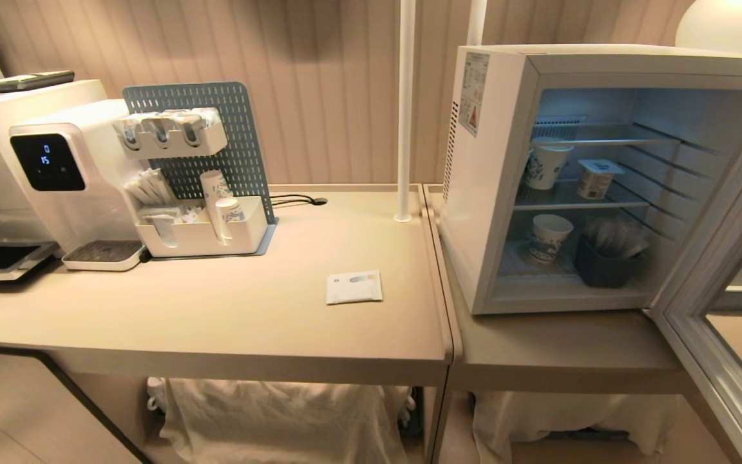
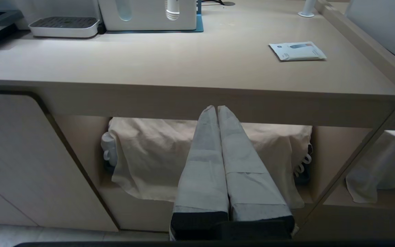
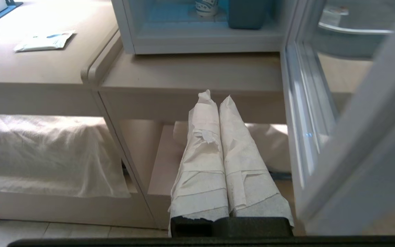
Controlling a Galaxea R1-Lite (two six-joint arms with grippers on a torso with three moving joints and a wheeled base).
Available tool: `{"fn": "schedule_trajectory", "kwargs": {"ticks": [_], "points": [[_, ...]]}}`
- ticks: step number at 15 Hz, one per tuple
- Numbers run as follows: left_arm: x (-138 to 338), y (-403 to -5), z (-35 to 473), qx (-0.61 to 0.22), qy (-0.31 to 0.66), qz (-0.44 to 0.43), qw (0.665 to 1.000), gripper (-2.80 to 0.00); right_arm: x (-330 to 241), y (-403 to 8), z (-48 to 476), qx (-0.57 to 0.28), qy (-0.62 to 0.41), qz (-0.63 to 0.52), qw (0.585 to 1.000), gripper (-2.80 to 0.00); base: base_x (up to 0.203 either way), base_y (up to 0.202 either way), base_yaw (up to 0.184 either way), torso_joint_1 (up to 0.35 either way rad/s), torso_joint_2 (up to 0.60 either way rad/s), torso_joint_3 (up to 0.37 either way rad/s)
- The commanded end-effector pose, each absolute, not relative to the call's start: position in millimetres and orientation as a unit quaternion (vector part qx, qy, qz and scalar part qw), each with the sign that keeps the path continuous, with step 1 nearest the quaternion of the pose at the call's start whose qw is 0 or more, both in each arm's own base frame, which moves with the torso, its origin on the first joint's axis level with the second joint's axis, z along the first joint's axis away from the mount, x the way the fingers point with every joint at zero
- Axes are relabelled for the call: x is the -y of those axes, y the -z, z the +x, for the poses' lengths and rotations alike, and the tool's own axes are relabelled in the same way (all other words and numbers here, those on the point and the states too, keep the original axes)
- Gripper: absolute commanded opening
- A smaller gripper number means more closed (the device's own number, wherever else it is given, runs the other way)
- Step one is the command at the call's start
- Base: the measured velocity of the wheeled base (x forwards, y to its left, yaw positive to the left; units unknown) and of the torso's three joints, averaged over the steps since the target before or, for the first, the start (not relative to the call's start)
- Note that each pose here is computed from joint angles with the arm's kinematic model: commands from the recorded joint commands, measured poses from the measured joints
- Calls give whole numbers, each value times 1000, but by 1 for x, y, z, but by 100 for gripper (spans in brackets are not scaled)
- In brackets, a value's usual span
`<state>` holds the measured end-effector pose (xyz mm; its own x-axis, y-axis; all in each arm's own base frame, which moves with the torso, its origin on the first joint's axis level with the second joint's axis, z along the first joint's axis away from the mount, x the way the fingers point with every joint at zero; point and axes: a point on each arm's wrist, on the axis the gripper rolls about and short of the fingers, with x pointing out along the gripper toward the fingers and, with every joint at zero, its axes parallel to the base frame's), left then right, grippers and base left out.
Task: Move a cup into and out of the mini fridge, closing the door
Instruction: Close the freezer door
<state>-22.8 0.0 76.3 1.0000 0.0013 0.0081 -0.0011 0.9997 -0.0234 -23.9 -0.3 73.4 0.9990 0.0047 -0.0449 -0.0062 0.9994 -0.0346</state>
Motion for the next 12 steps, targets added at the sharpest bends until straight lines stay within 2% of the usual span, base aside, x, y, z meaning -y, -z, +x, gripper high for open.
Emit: {"fn": "schedule_trajectory", "kwargs": {"ticks": [1, 10, 12], "points": [[0, -76, -23, 3, -1, -12, 1000, -280, 0, -74, -24, -23, -3, -18, 1000, -280, -194, 0, -1, 12, 2, 2], [0, -76, -23, 3, -1, -12, 1000, -280, 0, -74, -24, -22, -3, -17, 1000, -280, -193, 0, -1, 3, 1, 5], [0, -76, -23, 3, -1, -12, 1000, -280, 0, -74, -24, -23, -2, -17, 1000, -280, -123, -2, -2, 2, -6, 3]]}}
